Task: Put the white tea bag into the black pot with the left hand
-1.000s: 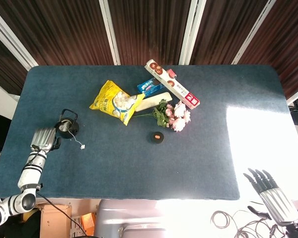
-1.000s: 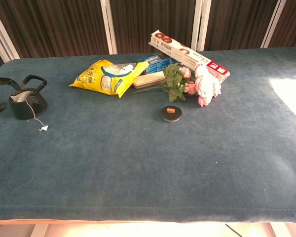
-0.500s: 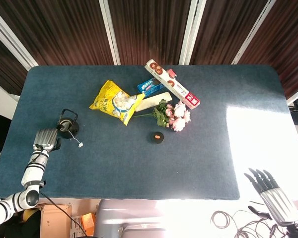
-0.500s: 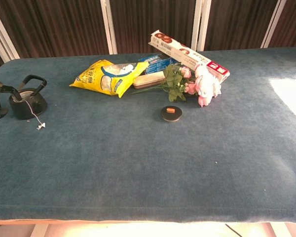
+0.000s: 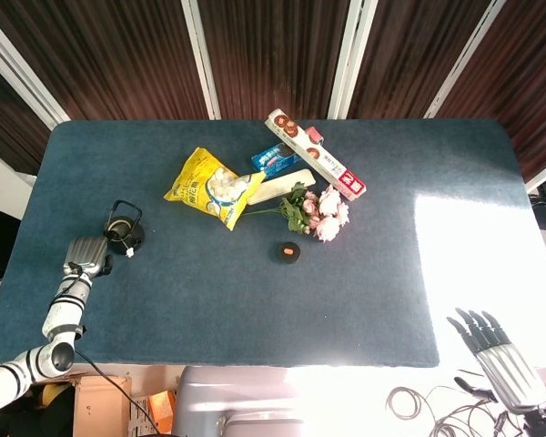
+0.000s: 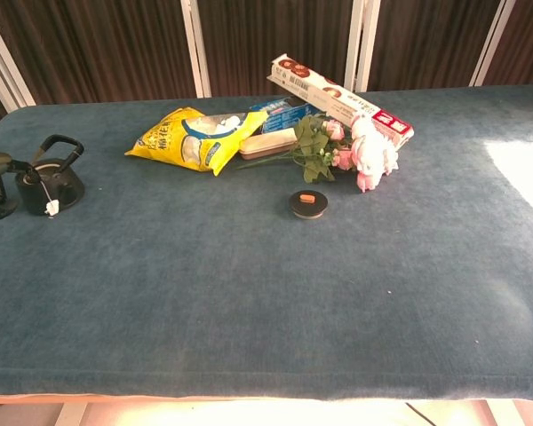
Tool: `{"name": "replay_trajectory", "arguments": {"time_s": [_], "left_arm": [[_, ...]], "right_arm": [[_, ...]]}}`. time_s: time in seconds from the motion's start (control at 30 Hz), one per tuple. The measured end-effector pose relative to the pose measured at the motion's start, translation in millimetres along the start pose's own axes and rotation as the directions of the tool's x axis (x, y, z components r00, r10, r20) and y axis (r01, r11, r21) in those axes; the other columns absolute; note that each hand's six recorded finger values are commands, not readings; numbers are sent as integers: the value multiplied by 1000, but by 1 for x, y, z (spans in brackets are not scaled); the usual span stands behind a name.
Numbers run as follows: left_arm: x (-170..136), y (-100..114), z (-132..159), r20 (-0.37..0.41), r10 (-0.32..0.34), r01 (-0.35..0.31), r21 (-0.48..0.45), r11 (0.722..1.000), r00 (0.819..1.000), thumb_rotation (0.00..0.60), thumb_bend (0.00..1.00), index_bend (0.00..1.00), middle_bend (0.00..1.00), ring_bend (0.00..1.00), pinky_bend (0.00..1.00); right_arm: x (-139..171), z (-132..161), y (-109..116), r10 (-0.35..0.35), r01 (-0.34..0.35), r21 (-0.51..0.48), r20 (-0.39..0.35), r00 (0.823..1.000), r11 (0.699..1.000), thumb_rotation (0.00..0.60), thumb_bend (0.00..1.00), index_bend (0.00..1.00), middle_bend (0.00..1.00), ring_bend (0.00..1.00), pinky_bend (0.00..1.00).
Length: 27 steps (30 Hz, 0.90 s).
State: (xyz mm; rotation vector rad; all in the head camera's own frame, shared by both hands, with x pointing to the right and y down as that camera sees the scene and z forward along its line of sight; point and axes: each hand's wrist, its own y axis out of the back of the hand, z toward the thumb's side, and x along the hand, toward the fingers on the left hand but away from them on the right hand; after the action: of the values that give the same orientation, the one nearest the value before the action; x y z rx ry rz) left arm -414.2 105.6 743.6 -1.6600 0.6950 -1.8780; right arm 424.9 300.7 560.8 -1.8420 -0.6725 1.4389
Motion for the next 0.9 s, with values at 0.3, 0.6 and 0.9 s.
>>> {"name": "replay_trajectory", "arguments": {"time_s": [0.3, 0.6, 0.9], "left_arm": [[-35, 37, 7, 96, 152, -147, -51, 988, 984, 595, 429, 204, 987, 1000, 1000], [-135, 53, -17, 207, 358, -319, -201, 926, 911, 600, 110, 41, 107, 90, 303], [-231, -14, -46, 298, 349, -280, -251, 927, 888, 600, 15, 36, 0, 0, 113]], "right_arm": [[1, 2, 0, 0, 0, 0, -7, 1000, 1000, 600, 113, 0, 0, 0, 0], [4, 4, -1, -3, 3, 7, -15, 1000, 1000, 600, 113, 0, 0, 0, 0], [5, 8, -4, -1, 2, 26, -23, 1000, 1000, 600, 112, 0, 0, 0, 0]]}}
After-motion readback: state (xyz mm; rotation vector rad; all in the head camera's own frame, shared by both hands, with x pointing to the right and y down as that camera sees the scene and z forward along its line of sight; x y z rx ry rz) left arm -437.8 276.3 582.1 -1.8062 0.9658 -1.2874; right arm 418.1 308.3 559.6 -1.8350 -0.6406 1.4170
